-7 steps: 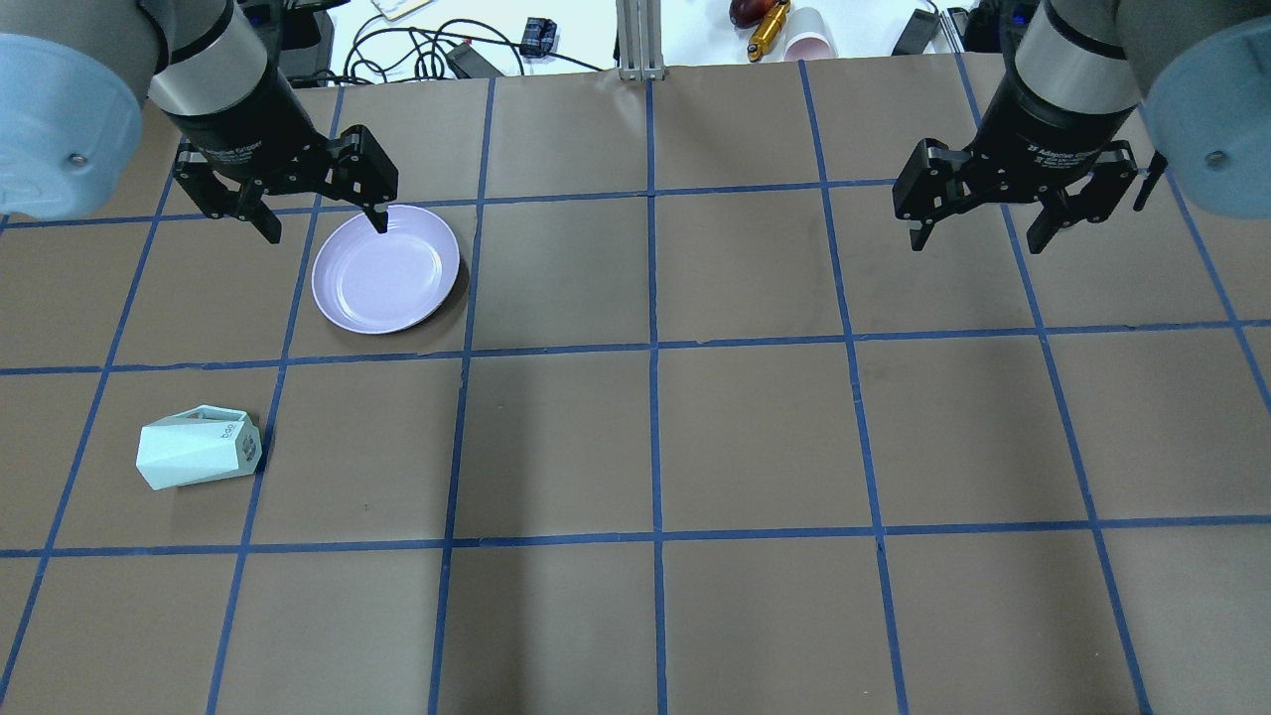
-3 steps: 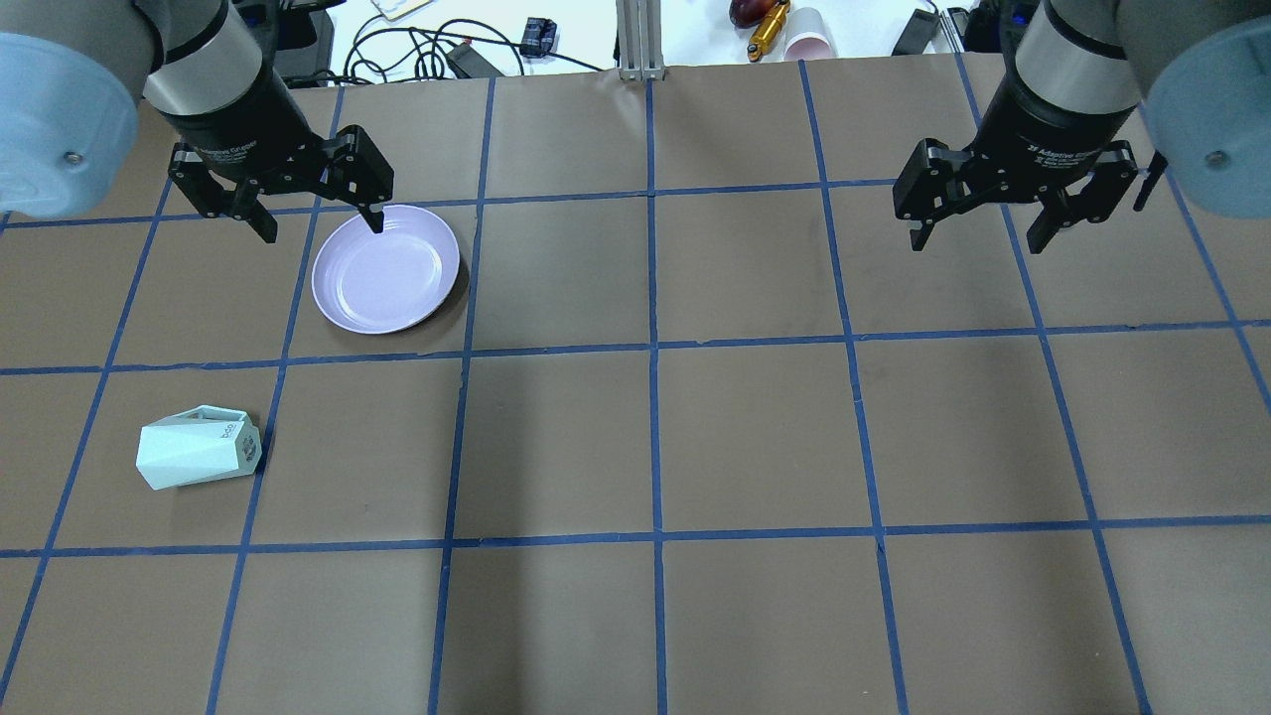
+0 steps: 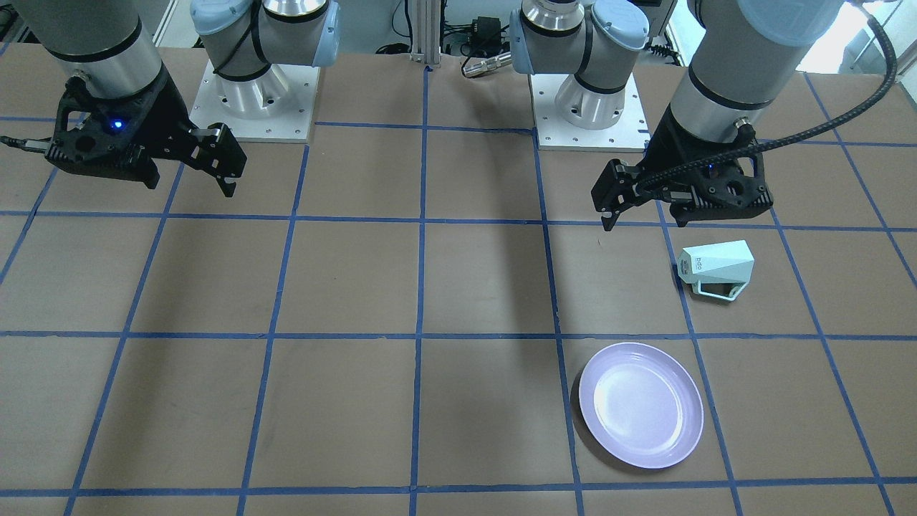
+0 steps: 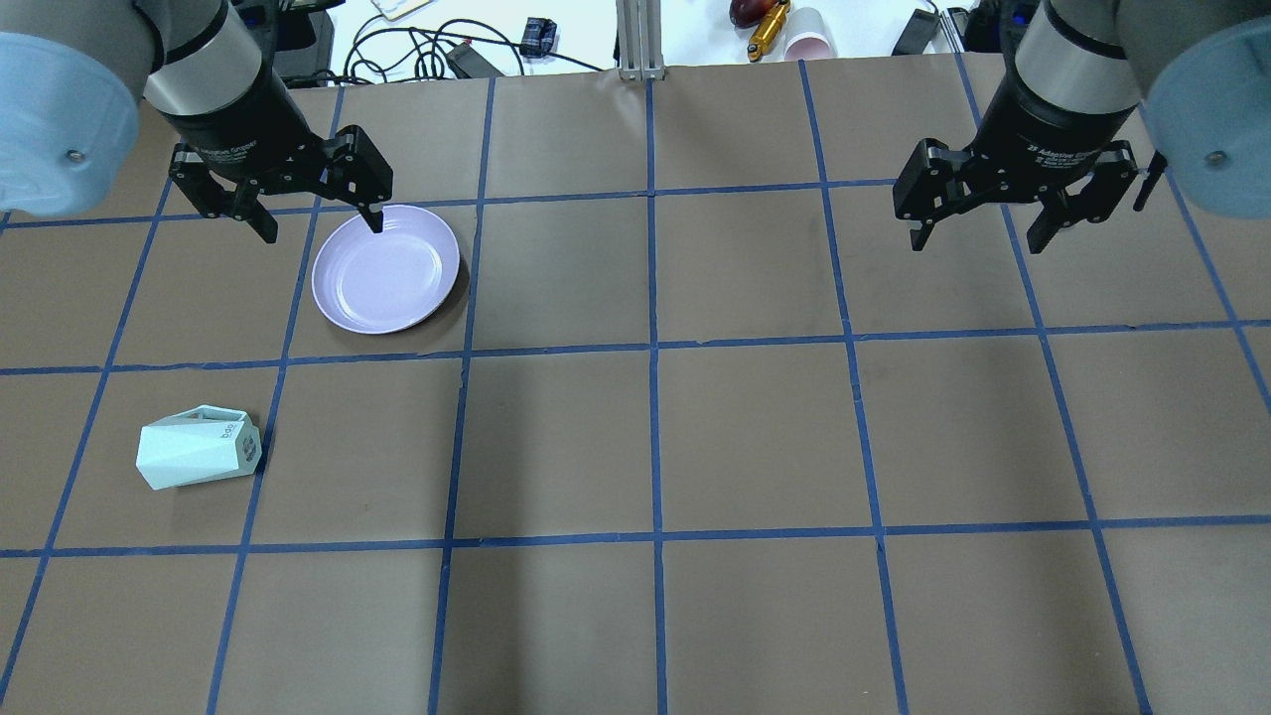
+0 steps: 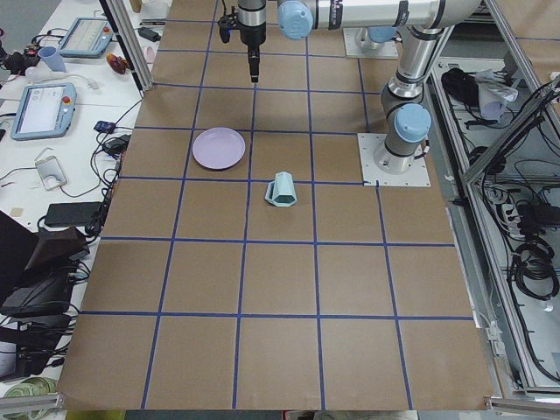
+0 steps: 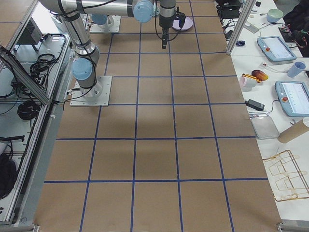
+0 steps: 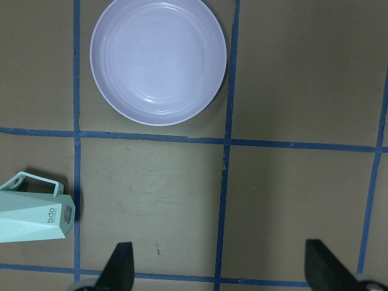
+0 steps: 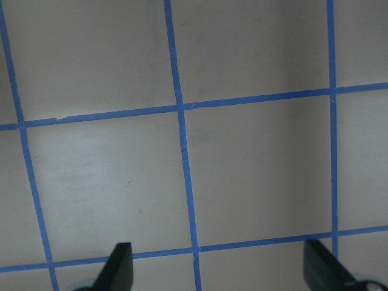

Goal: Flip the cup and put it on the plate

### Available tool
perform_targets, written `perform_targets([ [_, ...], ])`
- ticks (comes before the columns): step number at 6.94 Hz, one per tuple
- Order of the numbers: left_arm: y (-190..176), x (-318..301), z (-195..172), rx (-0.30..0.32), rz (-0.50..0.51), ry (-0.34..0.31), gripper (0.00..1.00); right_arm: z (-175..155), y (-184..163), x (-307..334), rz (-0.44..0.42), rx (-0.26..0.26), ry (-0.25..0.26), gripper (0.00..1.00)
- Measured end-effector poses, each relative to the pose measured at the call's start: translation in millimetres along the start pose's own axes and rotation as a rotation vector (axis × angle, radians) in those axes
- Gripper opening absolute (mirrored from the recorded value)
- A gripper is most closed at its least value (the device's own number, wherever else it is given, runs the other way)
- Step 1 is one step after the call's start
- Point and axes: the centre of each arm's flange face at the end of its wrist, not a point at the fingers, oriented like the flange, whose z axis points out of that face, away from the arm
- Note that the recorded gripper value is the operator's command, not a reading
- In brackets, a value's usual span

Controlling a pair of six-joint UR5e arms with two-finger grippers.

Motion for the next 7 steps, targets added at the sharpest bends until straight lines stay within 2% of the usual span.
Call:
perform_targets([
  [7,-4.1,-7.8,1.6,0.0,-0.013,0.001,1.0,0.0,0.0,0.0,0.0,0.0,0.0,1.0],
])
